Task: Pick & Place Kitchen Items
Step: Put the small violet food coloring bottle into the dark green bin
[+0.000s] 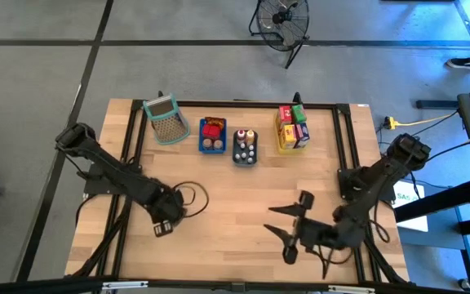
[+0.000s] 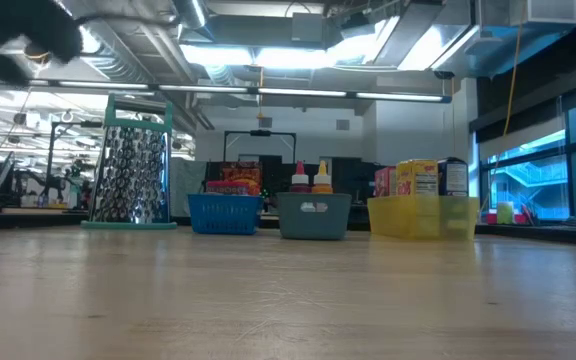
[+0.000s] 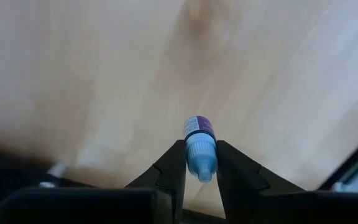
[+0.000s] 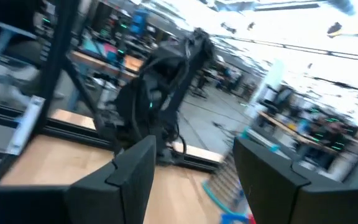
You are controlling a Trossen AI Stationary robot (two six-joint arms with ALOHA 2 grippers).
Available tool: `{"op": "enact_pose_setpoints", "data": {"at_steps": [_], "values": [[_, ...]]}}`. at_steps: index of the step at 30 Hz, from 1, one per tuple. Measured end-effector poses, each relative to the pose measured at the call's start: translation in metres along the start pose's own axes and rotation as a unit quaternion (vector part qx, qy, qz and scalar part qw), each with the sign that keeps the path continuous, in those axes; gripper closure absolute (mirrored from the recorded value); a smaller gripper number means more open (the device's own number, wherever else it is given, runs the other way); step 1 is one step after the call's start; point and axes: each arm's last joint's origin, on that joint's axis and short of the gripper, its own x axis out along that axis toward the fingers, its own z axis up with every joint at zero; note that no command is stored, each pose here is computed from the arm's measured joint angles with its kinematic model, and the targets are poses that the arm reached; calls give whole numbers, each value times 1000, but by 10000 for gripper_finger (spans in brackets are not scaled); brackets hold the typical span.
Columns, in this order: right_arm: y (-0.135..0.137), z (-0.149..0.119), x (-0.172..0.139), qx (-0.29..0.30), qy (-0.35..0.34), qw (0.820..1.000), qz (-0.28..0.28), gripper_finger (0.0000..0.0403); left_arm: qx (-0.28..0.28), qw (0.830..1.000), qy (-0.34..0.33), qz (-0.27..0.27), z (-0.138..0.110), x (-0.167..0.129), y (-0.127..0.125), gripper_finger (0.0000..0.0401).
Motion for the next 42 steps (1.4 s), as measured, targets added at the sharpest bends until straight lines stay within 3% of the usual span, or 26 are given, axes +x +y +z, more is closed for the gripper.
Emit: {"op": "enact_pose_setpoints", "data": {"at_steps": [8, 15, 19, 23, 28, 33, 37, 42], "values": [[9, 9, -30, -27, 44, 997, -61, 186, 24, 997, -76, 1, 42, -76, 17, 333], [12, 7, -40, -89, 81, 988, -96, 186, 45, 990, -133, -20, 80, -118, 48, 333], [7, 4, -39, -108, 122, 975, -152, 186, 44, 988, -149, -15, 108, -131, 63, 333], [7, 3, -37, -140, 129, 970, -152, 186, 36, 991, -127, 6, 147, -131, 74, 333], [7, 0, -35, -172, 135, 964, -150, 186, 113, 990, -81, 31, 193, -121, 77, 333], [9, 1, -40, -159, 129, 968, -145, 186, 169, 979, -113, 34, 224, -120, 73, 333], [14, 4, -52, -149, 117, 973, -128, 186, 106, 981, -161, 32, 240, -119, 79, 333], [18, 7, -62, -133, 107, 979, -115, 186, -29, 986, -164, 25, 252, -115, 105, 333]]}}
